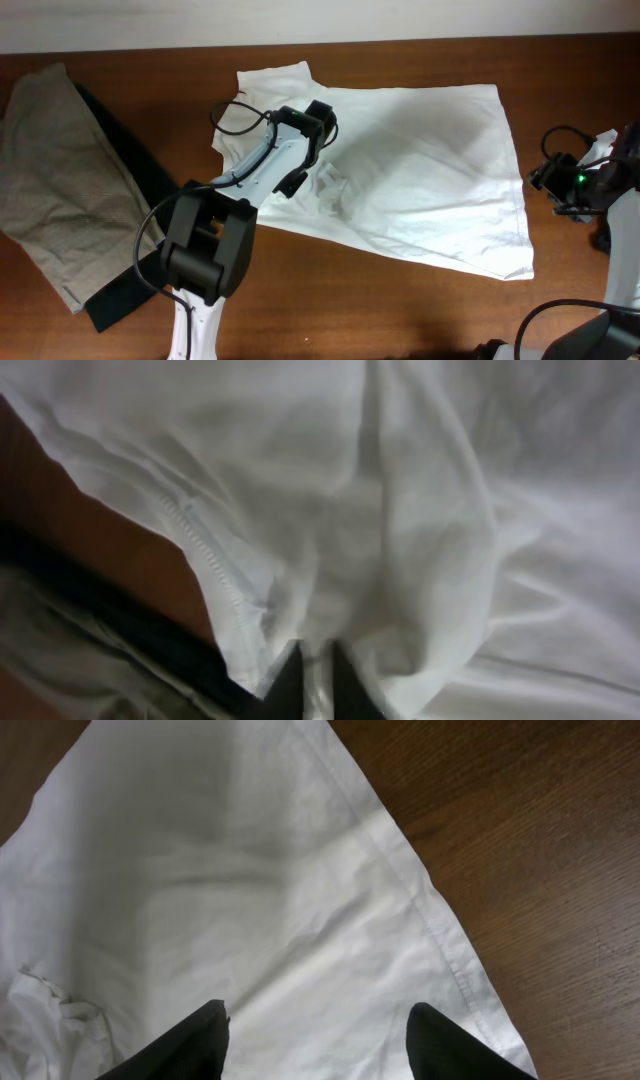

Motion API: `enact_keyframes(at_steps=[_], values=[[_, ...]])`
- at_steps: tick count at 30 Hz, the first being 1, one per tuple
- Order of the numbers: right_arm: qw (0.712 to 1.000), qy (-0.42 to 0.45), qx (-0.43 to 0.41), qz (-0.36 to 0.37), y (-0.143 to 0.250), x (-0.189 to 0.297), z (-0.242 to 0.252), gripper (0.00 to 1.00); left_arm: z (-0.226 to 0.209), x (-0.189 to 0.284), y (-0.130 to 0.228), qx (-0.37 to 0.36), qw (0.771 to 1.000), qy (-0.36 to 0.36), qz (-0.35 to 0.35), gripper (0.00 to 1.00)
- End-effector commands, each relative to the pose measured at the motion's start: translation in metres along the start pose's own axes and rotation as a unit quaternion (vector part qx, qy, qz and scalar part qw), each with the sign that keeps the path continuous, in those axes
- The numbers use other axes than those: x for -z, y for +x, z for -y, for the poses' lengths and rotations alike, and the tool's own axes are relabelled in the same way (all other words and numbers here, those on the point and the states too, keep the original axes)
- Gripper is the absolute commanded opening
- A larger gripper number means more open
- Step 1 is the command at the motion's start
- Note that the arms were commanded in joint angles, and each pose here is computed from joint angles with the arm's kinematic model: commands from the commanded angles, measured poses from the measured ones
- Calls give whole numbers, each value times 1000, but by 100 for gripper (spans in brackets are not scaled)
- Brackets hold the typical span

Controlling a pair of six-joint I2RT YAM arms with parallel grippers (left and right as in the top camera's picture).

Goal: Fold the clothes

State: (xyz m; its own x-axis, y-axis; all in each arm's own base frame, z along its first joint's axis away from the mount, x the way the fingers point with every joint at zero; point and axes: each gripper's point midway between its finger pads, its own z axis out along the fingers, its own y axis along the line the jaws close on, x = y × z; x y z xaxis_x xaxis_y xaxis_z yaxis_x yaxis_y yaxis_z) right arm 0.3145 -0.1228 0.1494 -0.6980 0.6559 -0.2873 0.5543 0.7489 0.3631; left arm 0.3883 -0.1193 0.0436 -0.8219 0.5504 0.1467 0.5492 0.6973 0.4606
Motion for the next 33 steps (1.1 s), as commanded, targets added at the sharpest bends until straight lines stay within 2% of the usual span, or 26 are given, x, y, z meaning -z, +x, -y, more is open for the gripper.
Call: enact_keyframes(at_steps=[1, 2, 3, 4, 6, 7, 9, 13, 16, 20, 21, 23, 24, 26, 28, 29, 30, 32, 33], values=[[1000, -5, 8, 10, -4, 7, -4, 62, -23, 0, 14, 10, 998, -54, -22, 0], [1000, -5, 7, 10, -4, 7, -4, 61, -27, -1, 15, 18, 998, -49, -23, 0], [1000, -3, 8, 10, -4, 7, -3, 62, -24, 3, 19, 25, 999, -15, -21, 0], [1000, 4, 8, 12, -4, 7, -1, 62, -16, 18, 20, 30, 999, 21, -3, 7], [1000, 4, 8, 12, -4, 7, -1, 62, -10, 45, 17, 25, 999, 30, 31, 24], [1000, 4, 8, 12, -4, 7, -1, 62, 5, 56, 15, 15, 998, 51, 45, 27], [1000, 4, 7, 11, -4, 7, -1, 62, 35, 47, 19, -13, 997, 68, 40, 27], [1000, 4, 7, 11, -4, 7, -1, 62, 54, 4, 27, -19, 998, 57, 35, 26], [1000, 5, 6, 6, -1, 7, 0, 62, 36, -4, 13, 7, 998, 13, 64, 27], [1000, 6, 5, 3, 0, 7, 0, 62, 22, -14, 5, 26, 996, 0, 80, 27], [1000, 6, 5, 3, 0, 7, 0, 62, 18, -16, 6, 29, 997, 0, 77, 22], [1000, 6, 5, 3, 0, 7, 0, 62, 13, -19, 7, 26, 997, -1, 75, 4], [1000, 6, 4, 3, 0, 7, 0, 62, 7, -22, 10, 33, 997, -5, 70, 0], [1000, 6, 4, 3, 0, 7, 0, 62, -14, -20, 18, 44, 997, -41, 58, 0], [1000, 6, 5, 3, 0, 7, 0, 62, -32, -4, 17, 69, 993, -45, 81, 1], [1000, 16, 4, 5, -1, 7, 3, 62, -43, 12, 14, 83, 990, -48, 102, 10], [999, 37, 2, 2, 1, 7, 11, 61, -49, 23, 13, 92, 988, -49, 117, 13], [995, 83, -39, -26, 19, 1, 30, 61, -53, 32, 13, 98, 986, -47, 130, 13], [988, 131, -57, -65, 45, -12, 54, 61, -49, 32, 12, 95, 986, -35, 131, 13]])
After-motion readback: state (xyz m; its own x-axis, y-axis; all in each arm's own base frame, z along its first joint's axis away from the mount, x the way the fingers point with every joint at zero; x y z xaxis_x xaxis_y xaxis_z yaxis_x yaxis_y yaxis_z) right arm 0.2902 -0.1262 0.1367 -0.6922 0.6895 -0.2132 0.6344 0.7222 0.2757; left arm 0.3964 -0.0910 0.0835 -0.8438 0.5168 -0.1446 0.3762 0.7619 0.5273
